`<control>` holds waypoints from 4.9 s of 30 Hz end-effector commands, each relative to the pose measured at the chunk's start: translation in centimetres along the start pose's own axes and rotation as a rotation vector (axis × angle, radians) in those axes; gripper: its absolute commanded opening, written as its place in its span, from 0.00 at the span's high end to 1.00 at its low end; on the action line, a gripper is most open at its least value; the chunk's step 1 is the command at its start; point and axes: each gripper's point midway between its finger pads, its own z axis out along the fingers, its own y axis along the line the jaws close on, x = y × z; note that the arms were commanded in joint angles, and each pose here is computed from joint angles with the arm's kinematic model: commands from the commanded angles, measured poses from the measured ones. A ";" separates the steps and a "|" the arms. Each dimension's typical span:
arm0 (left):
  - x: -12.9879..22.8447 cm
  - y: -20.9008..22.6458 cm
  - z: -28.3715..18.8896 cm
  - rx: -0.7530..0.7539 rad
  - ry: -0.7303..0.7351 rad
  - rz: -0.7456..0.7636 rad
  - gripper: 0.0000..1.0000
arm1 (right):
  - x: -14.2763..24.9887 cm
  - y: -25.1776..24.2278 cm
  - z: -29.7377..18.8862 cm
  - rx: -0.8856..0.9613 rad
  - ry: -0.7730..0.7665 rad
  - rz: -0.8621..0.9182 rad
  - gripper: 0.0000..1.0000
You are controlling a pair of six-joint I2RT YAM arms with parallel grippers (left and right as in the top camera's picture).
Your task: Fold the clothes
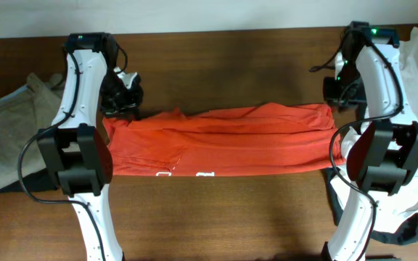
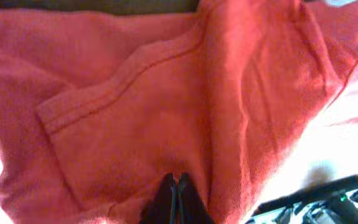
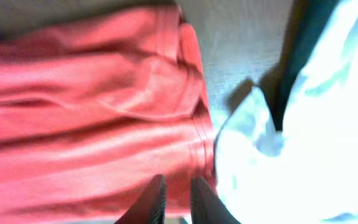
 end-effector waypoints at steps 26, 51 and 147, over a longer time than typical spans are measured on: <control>-0.8 2.7 -3.1 -0.053 -0.146 -0.019 0.99 | -4.7 1.8 1.0 -0.225 -0.174 0.200 0.96; 2.1 0.3 0.7 -0.101 -0.052 0.070 0.53 | 5.2 -1.7 2.9 0.034 0.218 0.058 0.51; 2.1 3.0 1.7 -0.102 -0.051 -0.080 0.56 | 8.8 24.7 6.9 -0.097 0.118 -0.567 0.96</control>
